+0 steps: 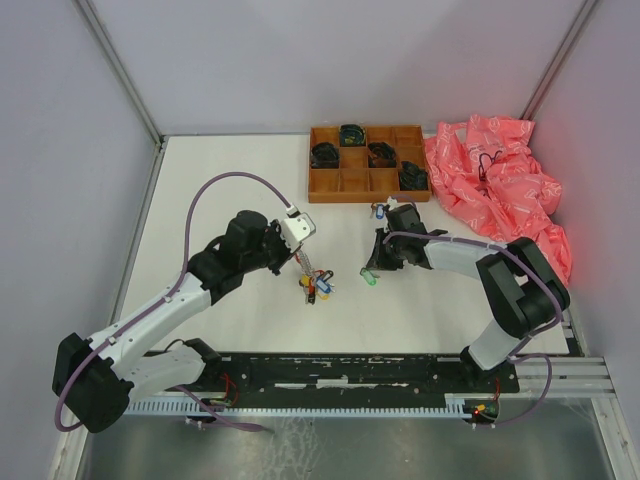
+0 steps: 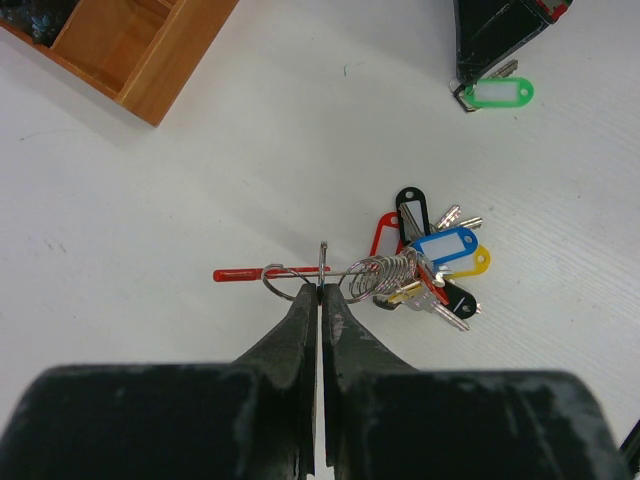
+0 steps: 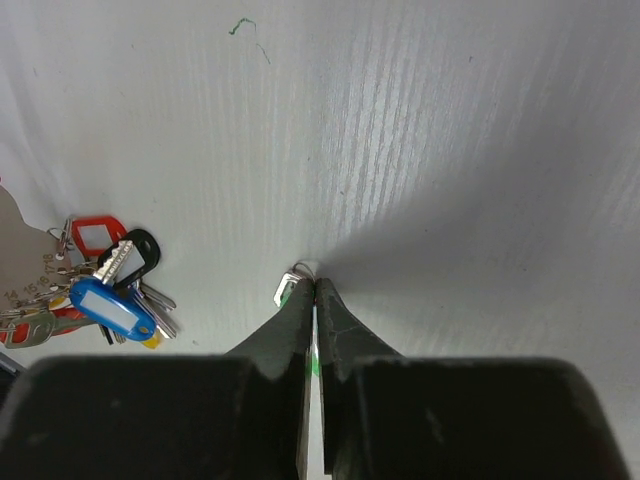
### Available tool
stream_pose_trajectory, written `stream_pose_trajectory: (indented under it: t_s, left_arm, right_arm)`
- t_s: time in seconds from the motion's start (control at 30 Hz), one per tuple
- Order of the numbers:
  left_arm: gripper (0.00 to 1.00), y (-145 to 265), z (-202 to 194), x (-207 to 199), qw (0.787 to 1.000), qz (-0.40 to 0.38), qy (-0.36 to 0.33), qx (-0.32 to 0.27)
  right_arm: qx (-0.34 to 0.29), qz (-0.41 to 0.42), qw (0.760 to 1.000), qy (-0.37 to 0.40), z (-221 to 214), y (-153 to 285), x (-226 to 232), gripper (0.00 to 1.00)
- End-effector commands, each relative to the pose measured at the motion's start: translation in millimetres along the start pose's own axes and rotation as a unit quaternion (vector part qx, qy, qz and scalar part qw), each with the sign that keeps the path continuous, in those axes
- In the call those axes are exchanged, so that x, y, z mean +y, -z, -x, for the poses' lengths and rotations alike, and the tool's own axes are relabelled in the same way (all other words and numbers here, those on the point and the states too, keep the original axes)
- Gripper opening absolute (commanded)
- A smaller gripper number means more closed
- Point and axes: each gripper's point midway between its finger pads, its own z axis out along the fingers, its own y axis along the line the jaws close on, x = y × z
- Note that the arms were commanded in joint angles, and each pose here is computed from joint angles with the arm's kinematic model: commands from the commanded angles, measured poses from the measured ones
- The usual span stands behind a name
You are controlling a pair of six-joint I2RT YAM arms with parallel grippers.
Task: Put the keys on the keyring
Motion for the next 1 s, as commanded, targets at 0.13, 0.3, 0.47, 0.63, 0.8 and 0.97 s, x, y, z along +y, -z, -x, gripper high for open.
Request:
stream_pose_trajectory:
  t_s: [0.13, 0.3, 0.47, 0.63, 0.8, 0.97]
  left_arm:
    - [0.03, 5, 31, 11, 0.999, 0.014, 0.000, -0.044]
    - [0.03, 4, 32, 6, 0.999, 0.005, -0.003, -0.054]
    - [0.03, 2, 34, -3, 0.998, -0.021, -0.011, -0.066]
    - [0.03, 2, 37, -16, 0.994, -0.053, -0.029, -0.091]
    - [0.03, 3, 37, -37, 0.984, -0.105, -0.073, -0.123]
    - [0.03, 5, 40, -44, 0.977, -0.125, -0.108, -0.137]
  right_arm:
    - [-0.034, 0.062, 0.994, 0.079, 23, 17, 28, 0.01]
    - [-0.047, 0.105, 0.979, 0.169, 30, 38, 47, 0.01]
    - [-0.083, 0.137, 0.948, 0.276, 31, 68, 67, 0.01]
    - [-0.118, 0.157, 0.899, 0.391, 25, 94, 88, 0.02]
    - [-0.143, 0.168, 0.857, 0.466, 17, 117, 110, 0.01]
    - [-0.164, 0.186, 0.819, 0.518, 12, 139, 132, 0.01]
